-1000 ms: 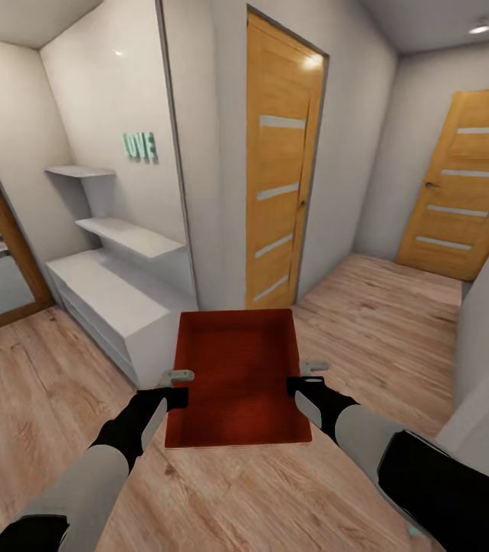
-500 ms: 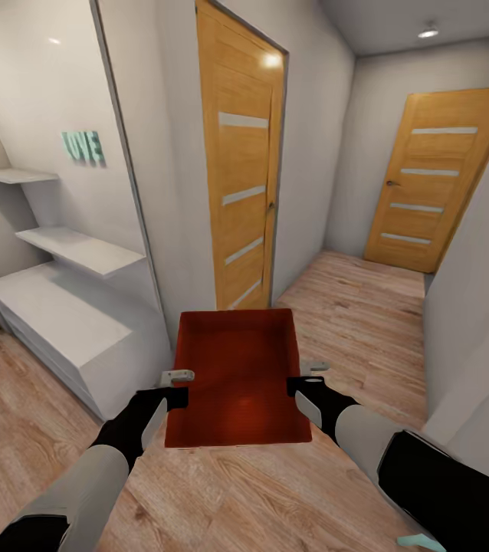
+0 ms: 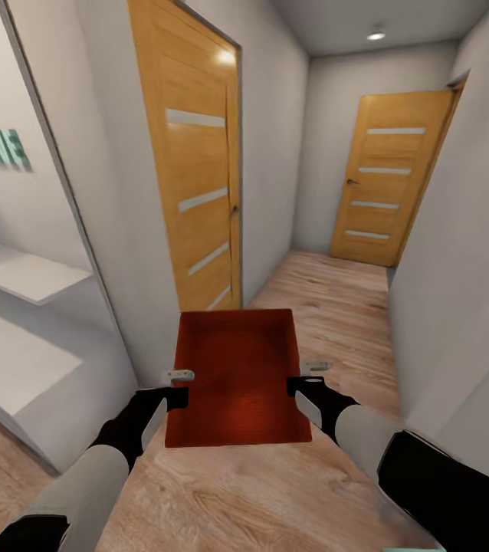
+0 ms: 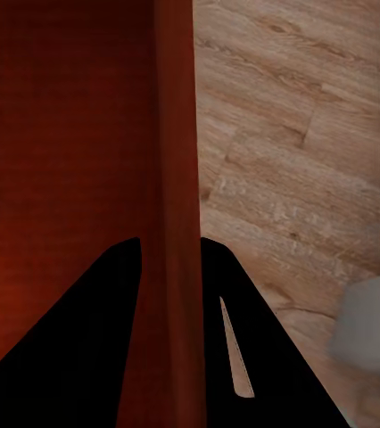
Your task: Move the two storage containers from the living room to the garage. In the garage, place one container on the floor and stack the other container on top of it (either order is fine).
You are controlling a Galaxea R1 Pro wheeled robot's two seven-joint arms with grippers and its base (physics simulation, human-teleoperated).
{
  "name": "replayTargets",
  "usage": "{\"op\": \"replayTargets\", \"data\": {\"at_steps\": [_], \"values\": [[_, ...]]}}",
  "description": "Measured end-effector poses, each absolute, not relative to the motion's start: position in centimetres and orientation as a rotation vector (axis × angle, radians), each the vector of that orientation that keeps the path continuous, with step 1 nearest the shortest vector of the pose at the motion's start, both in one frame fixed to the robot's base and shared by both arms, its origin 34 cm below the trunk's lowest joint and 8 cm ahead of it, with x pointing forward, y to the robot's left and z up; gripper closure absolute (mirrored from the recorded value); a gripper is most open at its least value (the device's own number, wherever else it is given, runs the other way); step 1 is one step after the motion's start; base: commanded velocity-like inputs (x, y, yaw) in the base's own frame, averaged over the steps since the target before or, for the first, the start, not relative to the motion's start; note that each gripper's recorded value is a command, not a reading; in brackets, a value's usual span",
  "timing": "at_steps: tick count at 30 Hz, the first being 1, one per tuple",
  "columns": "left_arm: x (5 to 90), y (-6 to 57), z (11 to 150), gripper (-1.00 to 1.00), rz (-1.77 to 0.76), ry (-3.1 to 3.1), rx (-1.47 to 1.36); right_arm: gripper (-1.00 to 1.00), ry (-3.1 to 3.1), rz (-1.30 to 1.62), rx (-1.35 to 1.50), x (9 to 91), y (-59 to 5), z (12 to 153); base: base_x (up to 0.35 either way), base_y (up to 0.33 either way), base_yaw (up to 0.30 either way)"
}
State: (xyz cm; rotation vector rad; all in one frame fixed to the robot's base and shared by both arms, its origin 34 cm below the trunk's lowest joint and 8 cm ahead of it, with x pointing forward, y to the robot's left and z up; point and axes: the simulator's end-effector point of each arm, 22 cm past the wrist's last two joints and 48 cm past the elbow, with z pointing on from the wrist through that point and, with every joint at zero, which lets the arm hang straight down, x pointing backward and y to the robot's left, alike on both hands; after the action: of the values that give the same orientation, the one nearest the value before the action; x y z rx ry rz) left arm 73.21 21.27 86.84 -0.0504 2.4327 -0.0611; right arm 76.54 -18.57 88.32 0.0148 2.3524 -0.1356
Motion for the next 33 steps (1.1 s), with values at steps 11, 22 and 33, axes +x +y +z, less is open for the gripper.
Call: {"op": "replayTargets", "data": {"at_steps": [11, 22, 33], "values": [[73.23, 21.3, 86.86, 1.0, -0.061, 2.432, -0.05, 1.0, 2.352, -0.135, 0.015, 76.56, -18.54, 88.33, 0.322, 0.0, -0.146], [73.23, 21.3, 86.87, 1.0, -0.06, 2.432, -0.05, 1.0, 2.352, -0.135, 0.015, 76.56, -18.53, 88.33, 0.322, 0.0, -0.001], [73.23, 21.34, 86.85, 1.0, -0.062, 2.432, -0.051, 1.0, 2.352, -0.135, 0.015, 76.55, -18.5, 88.34, 0.322, 0.0, -0.091]]}}
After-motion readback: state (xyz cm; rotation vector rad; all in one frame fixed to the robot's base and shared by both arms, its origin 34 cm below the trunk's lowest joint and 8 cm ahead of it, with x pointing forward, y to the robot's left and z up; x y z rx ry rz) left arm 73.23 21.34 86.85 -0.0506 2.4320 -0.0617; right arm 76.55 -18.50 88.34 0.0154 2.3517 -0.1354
